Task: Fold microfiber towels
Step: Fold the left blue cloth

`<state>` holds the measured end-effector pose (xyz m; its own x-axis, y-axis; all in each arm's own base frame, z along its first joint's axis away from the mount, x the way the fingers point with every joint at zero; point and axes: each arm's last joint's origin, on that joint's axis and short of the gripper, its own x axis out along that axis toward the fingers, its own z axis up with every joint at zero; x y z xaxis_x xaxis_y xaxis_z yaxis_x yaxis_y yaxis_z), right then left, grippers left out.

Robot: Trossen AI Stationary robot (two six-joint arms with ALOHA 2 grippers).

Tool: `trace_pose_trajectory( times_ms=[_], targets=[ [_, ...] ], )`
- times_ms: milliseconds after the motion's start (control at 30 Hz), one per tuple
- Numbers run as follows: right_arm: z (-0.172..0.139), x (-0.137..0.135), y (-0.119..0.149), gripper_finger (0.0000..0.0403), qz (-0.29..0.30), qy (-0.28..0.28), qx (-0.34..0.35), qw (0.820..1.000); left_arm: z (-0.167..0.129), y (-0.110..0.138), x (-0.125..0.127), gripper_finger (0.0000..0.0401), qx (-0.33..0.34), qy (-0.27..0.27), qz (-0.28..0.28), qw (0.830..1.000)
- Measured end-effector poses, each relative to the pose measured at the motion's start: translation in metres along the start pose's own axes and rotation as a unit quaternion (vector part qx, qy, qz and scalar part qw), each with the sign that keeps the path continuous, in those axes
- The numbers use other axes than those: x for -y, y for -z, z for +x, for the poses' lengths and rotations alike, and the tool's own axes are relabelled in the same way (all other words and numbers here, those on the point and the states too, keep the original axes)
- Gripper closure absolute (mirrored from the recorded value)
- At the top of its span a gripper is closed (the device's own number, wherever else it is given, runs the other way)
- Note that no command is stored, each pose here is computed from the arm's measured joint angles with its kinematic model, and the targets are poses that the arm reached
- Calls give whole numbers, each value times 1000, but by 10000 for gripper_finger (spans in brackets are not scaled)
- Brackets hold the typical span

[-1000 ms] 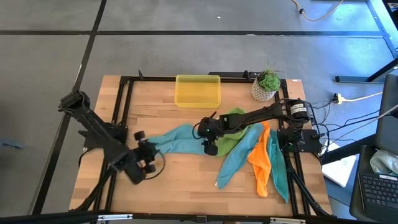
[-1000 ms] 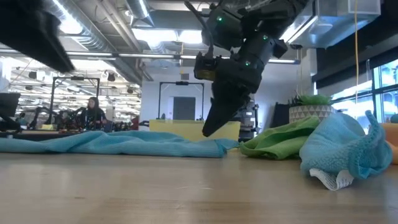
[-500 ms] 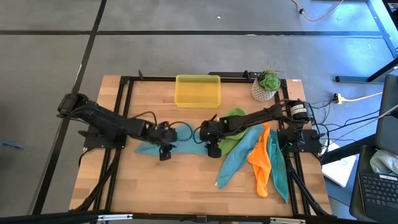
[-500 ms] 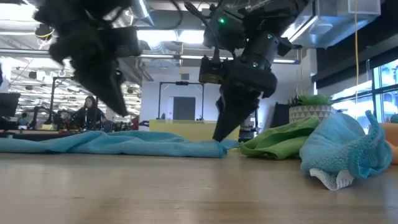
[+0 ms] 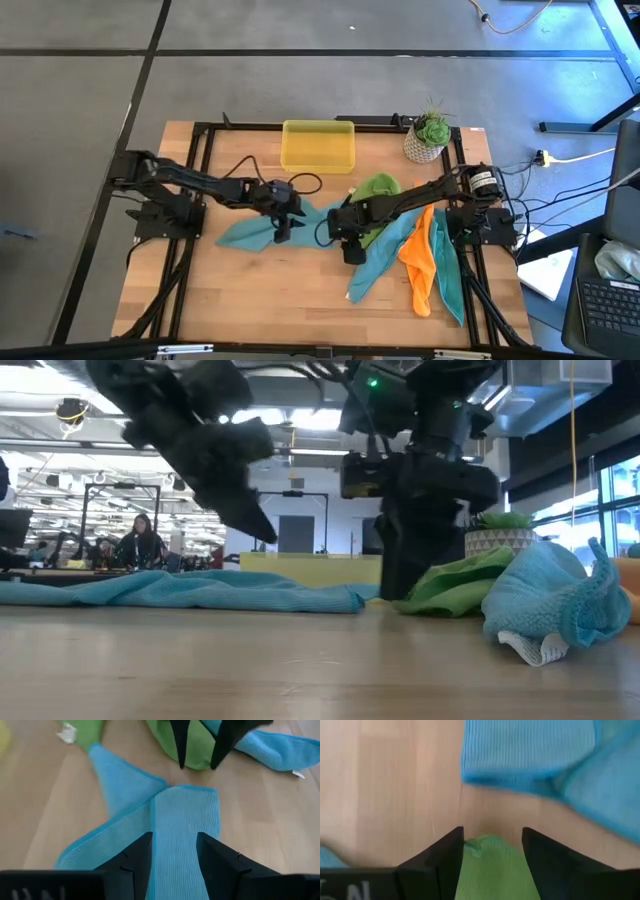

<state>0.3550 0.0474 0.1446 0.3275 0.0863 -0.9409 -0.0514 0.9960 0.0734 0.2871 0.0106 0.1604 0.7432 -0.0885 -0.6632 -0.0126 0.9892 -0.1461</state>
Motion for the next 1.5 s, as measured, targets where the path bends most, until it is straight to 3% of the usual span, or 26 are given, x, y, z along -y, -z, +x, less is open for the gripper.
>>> trace_pose_trajectory(
  times_ms=[200, 533, 667, 767, 1067, 1267, 1500],
  targets=[
    [-16, -15, 13, 199, 1, 66, -7, 998, 42, -10, -7, 253, -20, -1, 39, 999],
    [-46, -30, 34, 199, 15, 129, 45, 990, 86, -14, -30, 253, -83, 17, 25, 996],
    [-49, -29, 47, 199, 33, 142, 48, 988, 87, -19, -23, 263, -81, 20, 32, 996],
    [-48, -27, 58, 199, 53, 144, 45, 987, 83, -22, -14, 284, -84, -7, 45, 995],
    [-43, -28, 81, 199, 89, 146, 38, 985, 79, -24, 2, 392, -98, -31, 63, 993],
    [-43, -30, 81, 199, 89, 146, 47, 984, 77, -25, 7, 390, -94, -61, 68, 991],
    [-44, -29, 79, 199, 83, 168, 61, 980, 45, -44, 15, 397, -67, -85, 63, 992]
  ],
)
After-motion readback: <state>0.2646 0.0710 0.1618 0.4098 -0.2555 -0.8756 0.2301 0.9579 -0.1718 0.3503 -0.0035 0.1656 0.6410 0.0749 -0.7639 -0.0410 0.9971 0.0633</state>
